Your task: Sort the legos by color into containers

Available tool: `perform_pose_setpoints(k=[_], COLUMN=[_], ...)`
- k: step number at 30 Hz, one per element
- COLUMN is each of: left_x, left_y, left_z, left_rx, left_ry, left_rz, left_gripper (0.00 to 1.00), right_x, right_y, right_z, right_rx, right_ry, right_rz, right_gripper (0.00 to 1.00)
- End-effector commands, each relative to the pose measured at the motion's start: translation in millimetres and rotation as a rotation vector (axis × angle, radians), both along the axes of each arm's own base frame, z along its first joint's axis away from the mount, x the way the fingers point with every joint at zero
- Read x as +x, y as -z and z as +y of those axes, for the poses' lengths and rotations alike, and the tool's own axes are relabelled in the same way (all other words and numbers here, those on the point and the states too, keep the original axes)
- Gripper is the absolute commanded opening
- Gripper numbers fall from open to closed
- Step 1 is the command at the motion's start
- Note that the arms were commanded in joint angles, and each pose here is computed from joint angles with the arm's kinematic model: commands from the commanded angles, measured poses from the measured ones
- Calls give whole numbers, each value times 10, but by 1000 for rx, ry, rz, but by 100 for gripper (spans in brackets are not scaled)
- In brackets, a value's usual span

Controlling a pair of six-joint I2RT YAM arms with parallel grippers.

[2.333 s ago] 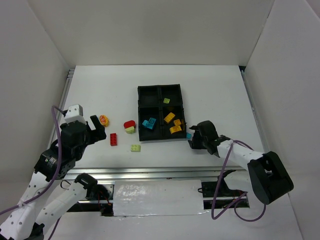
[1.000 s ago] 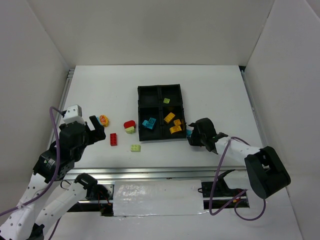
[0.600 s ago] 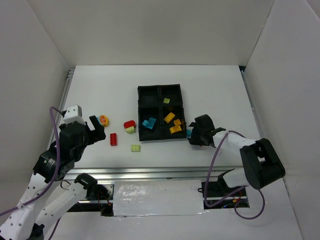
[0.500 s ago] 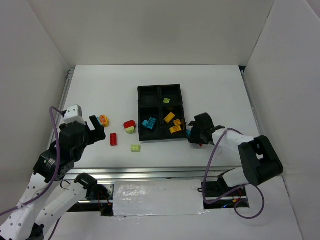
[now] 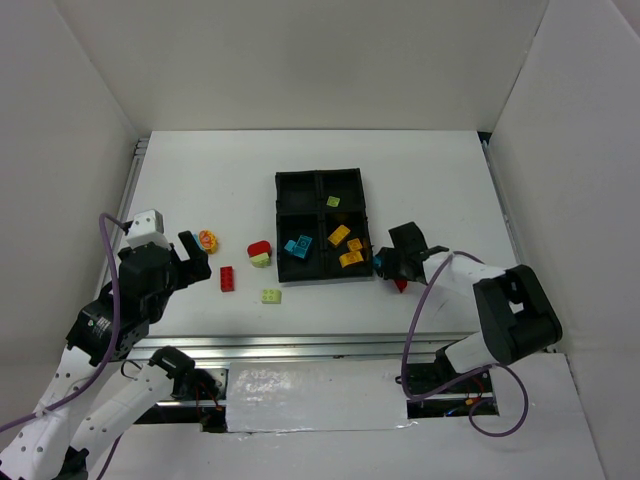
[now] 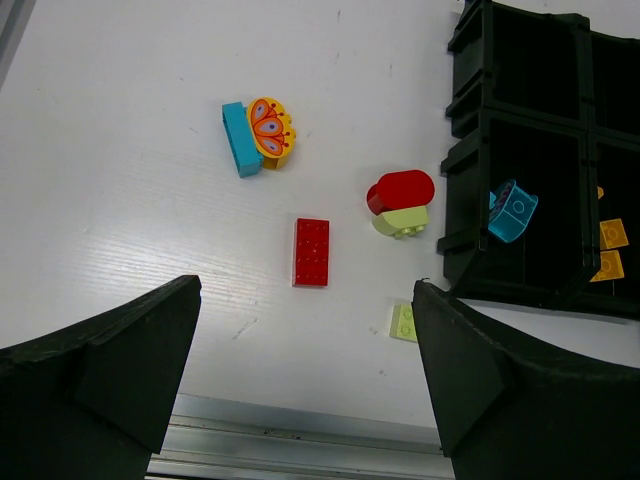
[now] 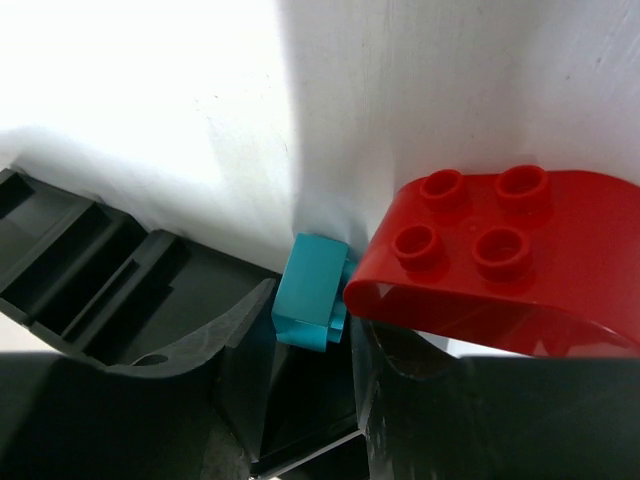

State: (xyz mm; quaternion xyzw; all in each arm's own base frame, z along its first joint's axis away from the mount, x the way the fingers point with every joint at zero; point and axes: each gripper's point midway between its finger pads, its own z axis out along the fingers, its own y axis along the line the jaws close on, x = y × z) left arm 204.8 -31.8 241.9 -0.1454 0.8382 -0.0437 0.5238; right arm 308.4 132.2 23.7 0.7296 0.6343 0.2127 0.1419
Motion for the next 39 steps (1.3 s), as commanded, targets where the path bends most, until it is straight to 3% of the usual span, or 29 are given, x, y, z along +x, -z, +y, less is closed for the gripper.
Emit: perform_pose_setpoints(k=[1, 3, 4, 13, 15, 16, 18, 21, 24, 28, 32, 35, 38, 39], left_x=[25, 28, 27, 27, 20, 17, 12, 13, 22, 25, 25, 35, 49, 54], left_y=[-12, -12, -11, -11, -17, -23, -43, -38, -25, -10, -4, -2, 14, 24], left_z=[31, 26, 18, 18, 27, 31, 47, 52, 48, 50, 43, 32, 14, 8], left_rx=[3, 3, 3, 3, 3, -1, -3, -4, 2, 5, 4, 6, 10, 13], left_ry=[-22, -20, -16, -16, -18, -21, -28, -32, -32, -36, -33, -27, -21, -17], left_rz=[-13, -13, -13, -13, -16, -19, -28, -27, -19, -12, -11, -7, 1, 6], left_gripper=[99, 100, 100, 99, 99, 100, 99, 99, 99, 99, 100, 100, 99, 99], right_x=[-20, 20, 45, 374, 385, 526, 583, 689, 736, 731, 776, 767, 750, 743], right_y=[-25, -127, -191, -1290, -1421, -1728, -1756, -2093, -2143, -1947, -1525, -1364, -1278, -1288], right_z=[-128, -148, -164, -472, -448, -348, -200, 439, 920, 1413, 1588, 1701, 1773, 1814], right_rx=[-18, -23, -27, -153, -202, -190, -234, -219, -221, -308, -350, -328, -346, -345], right_ry=[73, 79, 81, 116, 41, 3, -132, -394, -623, -830, -898, -940, -975, -989], right_rz=[29, -5, -22, -295, -337, -428, -462, -606, -682, -612, -489, -477, -463, -465], right_gripper=[27, 24, 13, 10, 2, 1, 1, 1, 3, 6, 13, 20, 30, 37])
